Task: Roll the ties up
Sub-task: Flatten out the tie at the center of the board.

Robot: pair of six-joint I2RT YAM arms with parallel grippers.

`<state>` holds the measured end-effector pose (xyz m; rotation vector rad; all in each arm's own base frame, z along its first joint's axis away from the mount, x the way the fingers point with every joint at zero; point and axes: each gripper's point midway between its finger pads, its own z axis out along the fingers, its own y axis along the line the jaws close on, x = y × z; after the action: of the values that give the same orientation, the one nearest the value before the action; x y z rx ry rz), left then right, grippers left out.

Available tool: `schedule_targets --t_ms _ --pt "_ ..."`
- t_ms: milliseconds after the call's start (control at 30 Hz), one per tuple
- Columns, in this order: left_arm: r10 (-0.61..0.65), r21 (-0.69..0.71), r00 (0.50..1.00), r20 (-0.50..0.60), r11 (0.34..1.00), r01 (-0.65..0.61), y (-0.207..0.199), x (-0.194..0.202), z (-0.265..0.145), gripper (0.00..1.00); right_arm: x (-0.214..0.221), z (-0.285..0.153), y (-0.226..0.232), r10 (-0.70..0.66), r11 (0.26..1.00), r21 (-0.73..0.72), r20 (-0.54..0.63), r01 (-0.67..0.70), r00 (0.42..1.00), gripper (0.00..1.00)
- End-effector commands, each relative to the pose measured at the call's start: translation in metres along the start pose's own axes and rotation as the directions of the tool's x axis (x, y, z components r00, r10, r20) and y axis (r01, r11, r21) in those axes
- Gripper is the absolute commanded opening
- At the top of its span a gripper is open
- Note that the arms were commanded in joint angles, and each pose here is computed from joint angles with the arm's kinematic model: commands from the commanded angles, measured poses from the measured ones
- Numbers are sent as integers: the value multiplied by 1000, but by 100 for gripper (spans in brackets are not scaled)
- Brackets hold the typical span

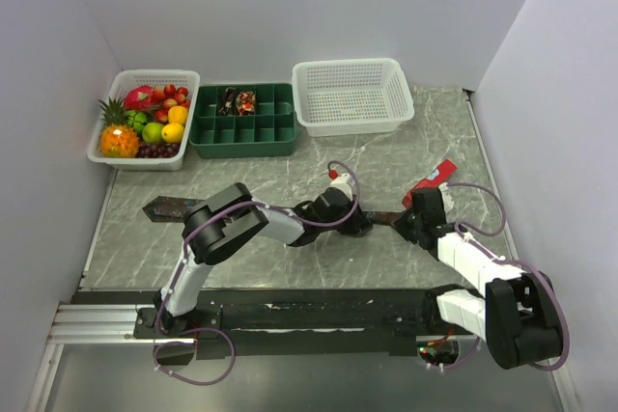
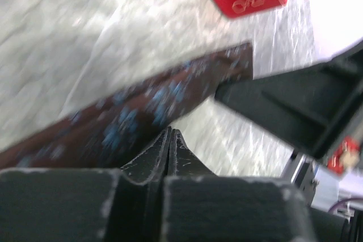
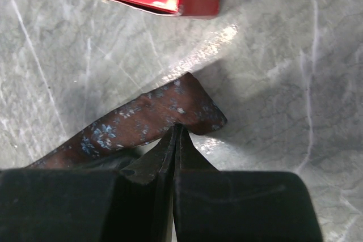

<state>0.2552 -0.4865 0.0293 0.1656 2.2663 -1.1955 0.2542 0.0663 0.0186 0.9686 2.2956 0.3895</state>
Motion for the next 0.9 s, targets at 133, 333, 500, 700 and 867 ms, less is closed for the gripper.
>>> schedule_targets --t_ms 133,333,500,700,867 --pt "101 55 985 137 992 -109 -37 -46 -68 39 -12 2 5 10 1000 -2 39 -10 999 0" --pt "132 -107 972 192 988 -113 -8 -85 -129 77 -16 3 18 -42 999 -32 24 43 999 0" --pt "30 -280 955 294 958 56 77 -119 -203 86 -31 -11 37 -112 990 -83 72 118 991 0" --pt "-97 -464 847 522 802 377 183 -141 -309 90 -44 -33 64 -204 964 -139 150 225 967 0" --pt "-194 -472 707 680 622 625 260 -137 -387 88 -43 -46 100 -337 914 -166 196 370 921 0"
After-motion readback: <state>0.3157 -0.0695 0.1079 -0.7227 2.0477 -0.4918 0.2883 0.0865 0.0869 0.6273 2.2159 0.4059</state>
